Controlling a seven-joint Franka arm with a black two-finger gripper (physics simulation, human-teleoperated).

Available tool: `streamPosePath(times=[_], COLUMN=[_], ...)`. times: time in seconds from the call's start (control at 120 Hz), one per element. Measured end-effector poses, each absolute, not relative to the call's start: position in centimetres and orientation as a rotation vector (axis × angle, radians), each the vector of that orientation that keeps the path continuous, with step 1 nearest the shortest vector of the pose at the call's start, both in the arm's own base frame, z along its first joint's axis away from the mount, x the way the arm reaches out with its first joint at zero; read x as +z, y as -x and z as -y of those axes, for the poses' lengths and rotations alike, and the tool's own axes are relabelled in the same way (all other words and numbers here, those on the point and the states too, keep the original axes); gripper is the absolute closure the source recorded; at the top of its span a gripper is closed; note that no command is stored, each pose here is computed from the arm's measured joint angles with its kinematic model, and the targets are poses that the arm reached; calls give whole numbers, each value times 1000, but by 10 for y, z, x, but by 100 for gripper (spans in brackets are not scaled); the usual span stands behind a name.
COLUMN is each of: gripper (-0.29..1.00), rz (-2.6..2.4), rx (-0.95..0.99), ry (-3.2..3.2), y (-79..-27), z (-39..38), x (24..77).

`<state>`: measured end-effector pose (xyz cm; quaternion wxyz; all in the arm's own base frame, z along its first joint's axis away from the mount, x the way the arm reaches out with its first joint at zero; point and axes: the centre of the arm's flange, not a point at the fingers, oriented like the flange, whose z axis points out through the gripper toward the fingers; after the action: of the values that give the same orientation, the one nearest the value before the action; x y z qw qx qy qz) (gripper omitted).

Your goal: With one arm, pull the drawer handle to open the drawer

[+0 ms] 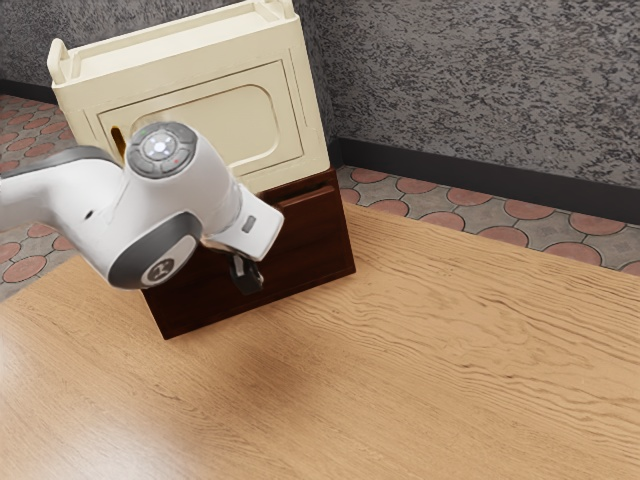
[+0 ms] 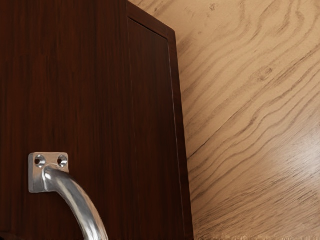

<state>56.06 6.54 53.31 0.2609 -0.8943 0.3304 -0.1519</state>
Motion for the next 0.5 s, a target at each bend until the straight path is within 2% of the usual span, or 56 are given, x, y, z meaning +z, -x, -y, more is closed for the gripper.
streamPosePath(times=[0.275,0.5], gripper=[0,1], rz=[-911,-908], rx=[-371,-374], ry=[2444,2439], y=[-563,-552], z=[-65,-63], x=[512,515])
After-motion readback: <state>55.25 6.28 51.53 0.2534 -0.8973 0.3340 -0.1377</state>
